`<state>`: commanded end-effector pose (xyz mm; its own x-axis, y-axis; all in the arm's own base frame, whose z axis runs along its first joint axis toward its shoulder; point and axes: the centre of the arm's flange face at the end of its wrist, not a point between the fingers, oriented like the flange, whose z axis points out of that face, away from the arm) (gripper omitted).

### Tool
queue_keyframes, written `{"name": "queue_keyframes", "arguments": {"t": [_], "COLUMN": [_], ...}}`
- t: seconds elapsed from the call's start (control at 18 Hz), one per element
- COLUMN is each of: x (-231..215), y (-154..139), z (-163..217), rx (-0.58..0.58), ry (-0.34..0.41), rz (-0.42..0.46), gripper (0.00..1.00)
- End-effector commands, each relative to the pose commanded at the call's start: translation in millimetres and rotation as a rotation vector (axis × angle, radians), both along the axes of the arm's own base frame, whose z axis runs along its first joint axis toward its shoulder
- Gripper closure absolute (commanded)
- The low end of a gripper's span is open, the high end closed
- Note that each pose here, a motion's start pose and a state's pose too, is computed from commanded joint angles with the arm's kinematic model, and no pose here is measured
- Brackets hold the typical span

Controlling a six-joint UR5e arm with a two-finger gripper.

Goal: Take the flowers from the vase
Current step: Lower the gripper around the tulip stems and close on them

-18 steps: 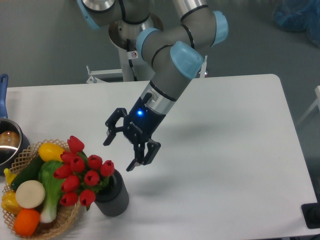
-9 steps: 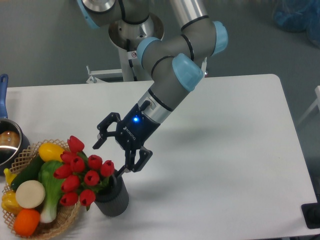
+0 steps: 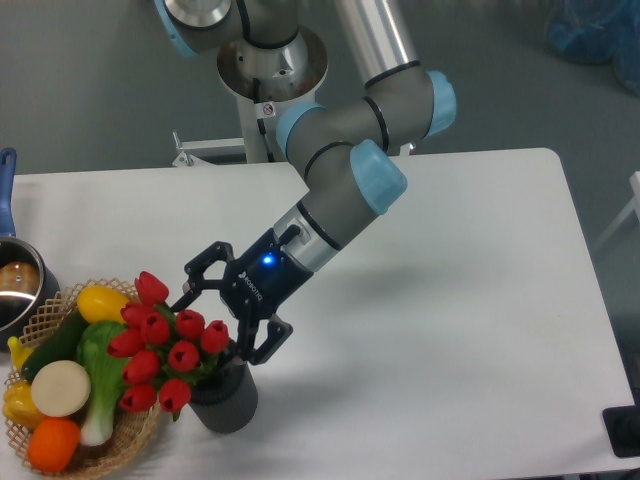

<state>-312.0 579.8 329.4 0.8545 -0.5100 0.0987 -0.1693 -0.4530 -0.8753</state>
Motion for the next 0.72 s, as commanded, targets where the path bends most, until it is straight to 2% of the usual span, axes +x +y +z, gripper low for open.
{"name": "queue_keyframes", "arguments": {"t": [0.06,0.11,0.22,0.28,0.33,0.39,0.44,0.72], "x": [-1,-1,-2,-3,-4,-5,-5,-6], "y": [1,3,3,4,5,6,6,5], "z": [-2,-2,-2,0,4,6,9,19], "rx": [-0.001,-0.001,0.0,0.004,0.01,0.013,0.016,0.027], "ry": [-0.001,-0.001,0.0,0.008,0.011,0.015,0.02,0.032], "rz": [0.0,-0.002,-0.002,-0.003,-0.003,-0.003,-0.003,0.0], "gripper": [0.02,0.1,0.65,0.82,0.92,0.98,1.0,1.0]}}
